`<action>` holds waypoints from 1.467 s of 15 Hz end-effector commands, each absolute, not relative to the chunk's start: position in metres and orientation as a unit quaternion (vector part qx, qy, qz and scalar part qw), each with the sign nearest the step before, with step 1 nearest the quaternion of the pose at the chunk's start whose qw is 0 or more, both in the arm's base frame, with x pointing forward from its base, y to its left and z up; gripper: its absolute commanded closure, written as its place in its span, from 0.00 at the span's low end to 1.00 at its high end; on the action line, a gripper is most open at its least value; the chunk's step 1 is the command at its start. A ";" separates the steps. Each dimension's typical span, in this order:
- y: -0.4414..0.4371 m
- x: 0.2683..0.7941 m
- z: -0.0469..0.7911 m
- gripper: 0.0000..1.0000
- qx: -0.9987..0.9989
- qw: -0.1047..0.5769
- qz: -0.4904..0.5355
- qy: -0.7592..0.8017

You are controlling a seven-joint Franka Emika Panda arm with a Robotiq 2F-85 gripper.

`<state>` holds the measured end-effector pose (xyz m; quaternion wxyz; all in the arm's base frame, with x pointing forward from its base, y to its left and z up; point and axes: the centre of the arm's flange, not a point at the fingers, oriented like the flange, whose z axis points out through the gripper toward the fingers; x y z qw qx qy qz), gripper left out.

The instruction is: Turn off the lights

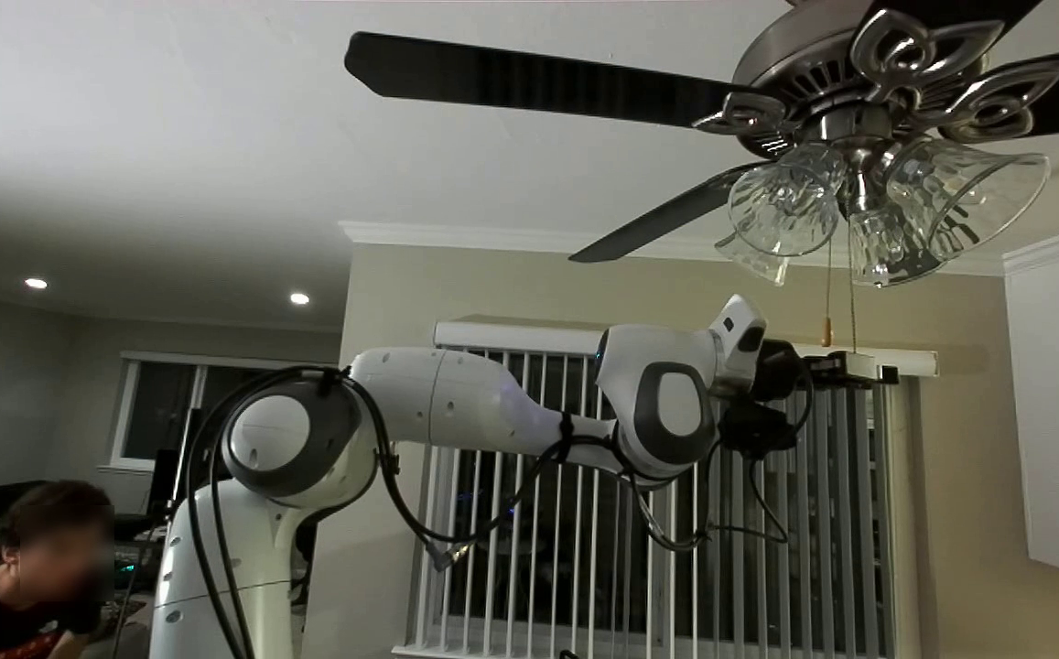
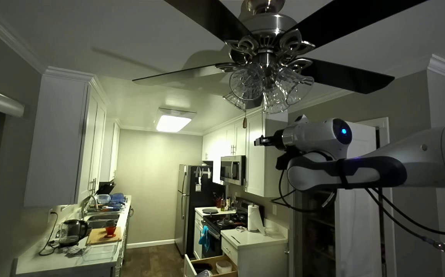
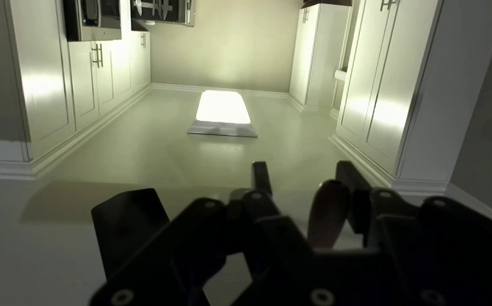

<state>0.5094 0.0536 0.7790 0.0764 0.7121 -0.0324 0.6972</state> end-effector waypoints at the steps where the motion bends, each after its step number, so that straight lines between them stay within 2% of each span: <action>1: 0.052 0.506 0.771 0.23 0.723 0.081 0.686 -0.029; 4: 0.049 0.506 0.762 0.05 0.736 0.086 0.671 -0.029; 6: 0.041 0.505 0.751 0.00 0.754 0.102 0.649 -0.030; 13: 0.009 0.499 0.724 0.00 0.793 0.139 0.592 -0.045; 22: 0.014 0.505 0.721 0.00 0.798 0.125 0.588 -0.054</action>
